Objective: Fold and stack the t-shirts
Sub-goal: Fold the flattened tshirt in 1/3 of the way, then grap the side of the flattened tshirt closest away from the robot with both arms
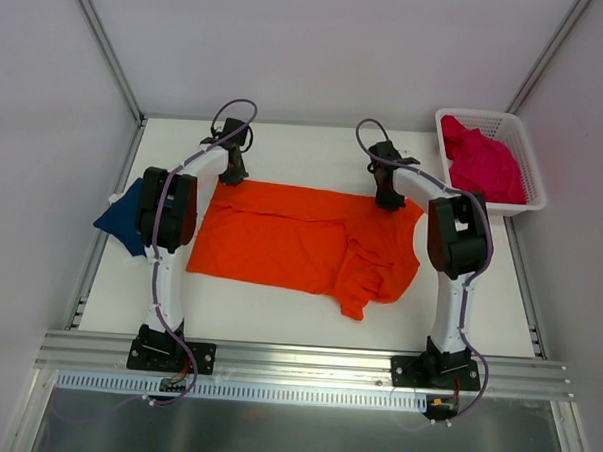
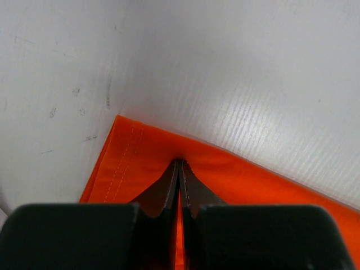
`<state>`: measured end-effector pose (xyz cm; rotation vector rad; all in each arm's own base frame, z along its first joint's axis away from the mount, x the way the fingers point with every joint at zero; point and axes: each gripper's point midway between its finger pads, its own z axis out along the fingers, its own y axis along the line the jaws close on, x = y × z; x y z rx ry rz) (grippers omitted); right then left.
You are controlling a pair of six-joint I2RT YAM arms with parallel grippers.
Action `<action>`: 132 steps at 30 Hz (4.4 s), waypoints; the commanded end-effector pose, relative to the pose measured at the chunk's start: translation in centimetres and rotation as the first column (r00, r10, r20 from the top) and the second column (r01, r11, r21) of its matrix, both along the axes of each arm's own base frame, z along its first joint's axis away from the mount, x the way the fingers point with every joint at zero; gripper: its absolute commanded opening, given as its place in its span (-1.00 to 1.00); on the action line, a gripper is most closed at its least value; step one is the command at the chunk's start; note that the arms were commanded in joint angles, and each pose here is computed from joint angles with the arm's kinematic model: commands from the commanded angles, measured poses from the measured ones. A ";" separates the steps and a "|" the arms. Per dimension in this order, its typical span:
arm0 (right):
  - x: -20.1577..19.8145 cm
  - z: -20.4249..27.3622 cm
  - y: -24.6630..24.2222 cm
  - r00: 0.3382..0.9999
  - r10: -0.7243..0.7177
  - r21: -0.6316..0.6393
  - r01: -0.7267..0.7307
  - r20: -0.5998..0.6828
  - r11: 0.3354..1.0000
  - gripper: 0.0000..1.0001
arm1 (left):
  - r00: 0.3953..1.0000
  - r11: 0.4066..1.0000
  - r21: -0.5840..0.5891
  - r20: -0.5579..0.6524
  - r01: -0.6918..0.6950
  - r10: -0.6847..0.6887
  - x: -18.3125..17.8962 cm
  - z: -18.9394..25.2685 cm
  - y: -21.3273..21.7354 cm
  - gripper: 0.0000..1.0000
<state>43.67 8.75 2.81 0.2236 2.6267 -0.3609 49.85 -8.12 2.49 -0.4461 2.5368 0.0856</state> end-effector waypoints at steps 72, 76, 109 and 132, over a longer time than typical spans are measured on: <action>-24.3 3.0 6.7 0.971 0.161 0.292 -0.208 0.176 0.934 -0.32 | 1.000 1.000 0.007 -0.003 0.025 -0.025 -24.3 2.8 -1.9 0.61; -24.7 1.5 6.2 0.982 0.139 0.250 -0.168 0.128 0.954 -0.34 | 0.999 0.999 0.009 0.017 0.032 -0.033 -24.1 3.3 -1.8 0.61; -21.8 0.4 5.9 0.989 0.094 0.075 -0.103 0.114 0.992 -0.36 | 0.999 0.997 0.071 0.021 0.043 -0.044 -24.0 3.2 -0.7 0.66; -26.8 4.8 -1.9 0.995 0.018 -0.084 -0.010 0.093 0.996 -0.99 | 0.998 0.996 0.068 0.034 0.053 -0.055 -24.3 3.6 -0.4 0.69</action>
